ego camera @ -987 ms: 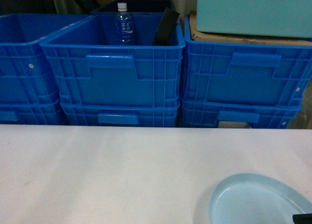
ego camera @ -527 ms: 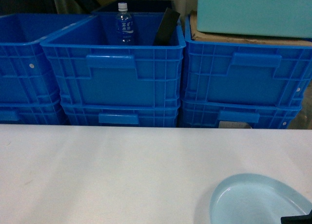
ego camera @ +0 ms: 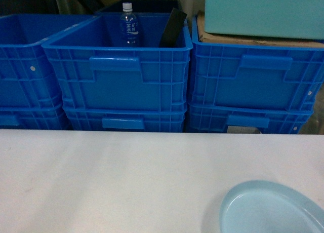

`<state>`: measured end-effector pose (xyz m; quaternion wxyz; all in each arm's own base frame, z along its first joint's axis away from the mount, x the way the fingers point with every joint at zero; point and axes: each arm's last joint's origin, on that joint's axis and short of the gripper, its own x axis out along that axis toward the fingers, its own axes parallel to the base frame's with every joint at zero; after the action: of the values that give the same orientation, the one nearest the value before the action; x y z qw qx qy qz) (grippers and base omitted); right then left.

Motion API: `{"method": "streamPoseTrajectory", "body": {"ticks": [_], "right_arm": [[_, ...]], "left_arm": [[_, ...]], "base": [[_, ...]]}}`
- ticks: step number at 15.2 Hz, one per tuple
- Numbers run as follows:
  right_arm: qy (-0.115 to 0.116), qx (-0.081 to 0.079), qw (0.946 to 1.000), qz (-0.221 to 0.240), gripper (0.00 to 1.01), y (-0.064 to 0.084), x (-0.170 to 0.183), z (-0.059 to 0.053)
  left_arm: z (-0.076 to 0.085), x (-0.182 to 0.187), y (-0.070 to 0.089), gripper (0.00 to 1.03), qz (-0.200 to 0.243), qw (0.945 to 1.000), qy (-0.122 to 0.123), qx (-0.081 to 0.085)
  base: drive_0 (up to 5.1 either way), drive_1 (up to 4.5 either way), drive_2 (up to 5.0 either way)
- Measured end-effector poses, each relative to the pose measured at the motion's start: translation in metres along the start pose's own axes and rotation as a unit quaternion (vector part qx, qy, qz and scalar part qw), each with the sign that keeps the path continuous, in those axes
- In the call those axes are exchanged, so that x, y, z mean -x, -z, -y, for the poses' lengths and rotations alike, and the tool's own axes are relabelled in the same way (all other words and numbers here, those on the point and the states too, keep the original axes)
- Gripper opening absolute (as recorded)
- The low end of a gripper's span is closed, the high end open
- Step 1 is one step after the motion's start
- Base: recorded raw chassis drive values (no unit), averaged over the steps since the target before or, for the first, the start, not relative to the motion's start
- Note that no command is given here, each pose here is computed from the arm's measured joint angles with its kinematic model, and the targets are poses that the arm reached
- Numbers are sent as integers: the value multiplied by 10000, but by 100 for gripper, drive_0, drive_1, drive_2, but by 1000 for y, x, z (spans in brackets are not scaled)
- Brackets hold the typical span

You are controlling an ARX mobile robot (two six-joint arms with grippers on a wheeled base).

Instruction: Place blue tray on left shelf second layer neatly

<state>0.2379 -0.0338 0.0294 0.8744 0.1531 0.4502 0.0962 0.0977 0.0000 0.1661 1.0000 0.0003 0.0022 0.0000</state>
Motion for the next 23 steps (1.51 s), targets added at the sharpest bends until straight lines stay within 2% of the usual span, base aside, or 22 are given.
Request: {"method": "streamPoseTrajectory", "body": {"ticks": [1,3,7,8,9,10,11,12,13,16,17,19,20,22,23], "right_arm": [[-76,-64,9999,22,2,1,1,3],[-98,-127,9999,24,2,3,3,6],[-87,-171,9998,-63,2,2,12,4],[-439,388,9981,180,2,-29,41,-32],[-645,800,9927,634,2,-54,59,-51],[-729,1131,9853,1054,2,-71,73,-64],[-808,1375,9766,1441,2,-85,88,-76],[-747,1699,9611,2047,2,-98,109,-92],[-709,1793,9541,2290,2,-101,119,-99],[-580,1985,9393,2739,2,-102,133,-108],[-316,2100,9261,3117,2,-98,142,-111],[238,2247,9061,3576,2,-78,155,-113],[299,2278,9017,3662,2,-71,166,-115],[328,2302,8769,4207,2,-66,193,-121],[353,2252,8759,4252,2,-64,196,-119]], "left_arm": [[0,0,0,98,0,10000,-2,0],[0,0,0,98,0,10000,-2,2],[0,0,0,98,0,10000,0,0],[0,0,0,98,2,10000,0,2],[0,0,0,98,2,10000,0,0],[0,0,0,98,2,10000,-2,2],[0,0,0,98,0,10000,-2,2],[0,0,0,98,0,10000,-2,2],[0,0,0,98,2,10000,0,2],[0,0,0,98,0,10000,0,2],[0,0,0,98,2,10000,0,0],[0,0,0,98,0,10000,0,2],[0,0,0,98,0,10000,0,0],[0,0,0,98,0,10000,0,0],[0,0,0,98,0,10000,-2,0]], "base": [[0,0,0],[0,0,0],[0,0,0],[0,0,0],[0,0,0],[0,0,0],[0,0,0],[0,0,0],[0,0,0],[0,0,0],[0,0,0],[0,0,0],[0,0,0],[0,0,0],[0,0,0]]}}
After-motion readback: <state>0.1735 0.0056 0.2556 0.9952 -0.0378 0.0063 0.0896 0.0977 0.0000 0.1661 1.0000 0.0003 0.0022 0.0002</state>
